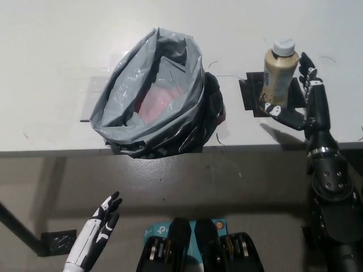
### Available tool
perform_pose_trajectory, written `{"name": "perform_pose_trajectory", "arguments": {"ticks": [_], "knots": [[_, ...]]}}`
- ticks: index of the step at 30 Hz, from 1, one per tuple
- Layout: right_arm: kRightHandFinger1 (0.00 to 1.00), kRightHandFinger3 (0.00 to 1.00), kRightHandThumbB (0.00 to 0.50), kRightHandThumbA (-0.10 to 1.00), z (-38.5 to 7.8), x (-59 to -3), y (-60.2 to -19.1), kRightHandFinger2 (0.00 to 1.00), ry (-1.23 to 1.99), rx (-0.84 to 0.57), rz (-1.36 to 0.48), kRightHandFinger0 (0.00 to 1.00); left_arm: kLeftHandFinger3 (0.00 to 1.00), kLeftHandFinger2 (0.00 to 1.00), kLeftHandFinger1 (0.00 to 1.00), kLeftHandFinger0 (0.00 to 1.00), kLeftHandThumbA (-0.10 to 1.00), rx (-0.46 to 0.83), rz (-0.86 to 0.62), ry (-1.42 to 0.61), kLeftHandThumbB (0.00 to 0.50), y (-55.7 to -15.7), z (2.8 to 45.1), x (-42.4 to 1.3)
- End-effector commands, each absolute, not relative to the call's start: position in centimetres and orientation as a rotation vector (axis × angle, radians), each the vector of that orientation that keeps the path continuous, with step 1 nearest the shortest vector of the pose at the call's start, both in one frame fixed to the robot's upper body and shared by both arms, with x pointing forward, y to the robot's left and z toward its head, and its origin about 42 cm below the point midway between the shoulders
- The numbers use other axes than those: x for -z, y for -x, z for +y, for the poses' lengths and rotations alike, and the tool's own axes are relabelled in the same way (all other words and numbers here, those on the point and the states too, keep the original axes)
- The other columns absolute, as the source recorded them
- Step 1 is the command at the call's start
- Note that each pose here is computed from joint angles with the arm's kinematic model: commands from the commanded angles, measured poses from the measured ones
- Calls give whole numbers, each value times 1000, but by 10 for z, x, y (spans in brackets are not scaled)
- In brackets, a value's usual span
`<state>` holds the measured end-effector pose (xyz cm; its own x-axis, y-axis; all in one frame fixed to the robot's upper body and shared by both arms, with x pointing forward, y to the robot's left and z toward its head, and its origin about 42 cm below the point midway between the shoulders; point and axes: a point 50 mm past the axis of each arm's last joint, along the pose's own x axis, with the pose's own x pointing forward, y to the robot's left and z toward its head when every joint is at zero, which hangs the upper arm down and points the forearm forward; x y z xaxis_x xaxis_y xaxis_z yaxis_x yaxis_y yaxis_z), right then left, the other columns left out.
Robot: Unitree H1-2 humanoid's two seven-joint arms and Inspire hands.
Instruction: Use the right hand to pick up a bottle of protein shake and place it into a plastic bag on the left side
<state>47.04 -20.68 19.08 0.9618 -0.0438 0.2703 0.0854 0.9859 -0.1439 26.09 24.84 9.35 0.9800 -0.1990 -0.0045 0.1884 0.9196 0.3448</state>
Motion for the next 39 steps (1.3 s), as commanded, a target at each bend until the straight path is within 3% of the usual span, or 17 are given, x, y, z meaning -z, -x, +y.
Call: {"name": "perform_pose_trajectory", "arguments": {"ticks": [1,14,18,20,21,22,23,24,25,26,28,30,31,39], "knots": [[1000,1000,330,1000,-199,-223,-492,1000,144,83,-348,1000,1000,1000,1000,1000,1000,202,-111,-360,211,-262,247,-107],[1000,1000,339,1000,-201,-237,-523,1000,21,111,-292,1000,1000,1000,1000,1000,1000,195,-117,-353,210,-264,248,-110],[1000,1000,300,989,-199,-244,-536,1000,-54,105,-263,1000,1000,1000,1000,1000,1000,200,-120,-351,203,-264,248,-109],[1000,1000,296,872,-197,-247,-543,1000,-117,137,-266,1000,1000,1000,1000,1000,1000,201,-119,-351,202,-263,247,-109],[1000,1000,318,773,-197,-248,-546,1000,-132,170,-256,1000,1000,1000,1000,1000,1000,202,-119,-351,202,-263,246,-109],[648,1000,352,661,-196,-252,-551,779,-151,234,-228,635,1000,1000,1000,1000,1000,201,-120,-351,200,-264,246,-110],[648,1000,352,661,-195,-253,-552,779,-152,248,-218,635,1000,1000,1000,1000,1000,201,-121,-350,200,-264,246,-110],[261,616,318,452,-194,-256,-556,436,-141,299,-197,194,1000,1000,1000,1000,1000,199,-124,-348,195,-265,246,-110],[15,136,240,13,-192,-258,-557,142,-114,322,-213,8,1000,1000,1000,1000,1000,199,-125,-348,201,-266,247,-111],[3,117,227,-63,-191,-259,-557,143,-92,328,-232,2,1000,1000,1000,1000,1000,201,-126,-351,201,-267,248,-112],[8,189,193,-100,-189,-256,-553,230,-53,321,-258,0,1000,1000,1000,1000,1000,202,-135,-356,201,-269,248,-114],[88,357,177,-100,-188,-251,-550,435,-46,314,-261,0,1000,1000,1000,1000,1000,207,-133,-357,201,-270,247,-115],[108,398,176,-100,-187,-249,-549,471,-41,317,-260,0,1000,1000,1000,1000,1000,207,-132,-357,200,-270,247,-115],[144,497,159,-100,-192,-237,-546,505,-27,320,-245,0,1000,1000,1000,1000,1000,197,-140,-349,200,-271,248,-116]]}}
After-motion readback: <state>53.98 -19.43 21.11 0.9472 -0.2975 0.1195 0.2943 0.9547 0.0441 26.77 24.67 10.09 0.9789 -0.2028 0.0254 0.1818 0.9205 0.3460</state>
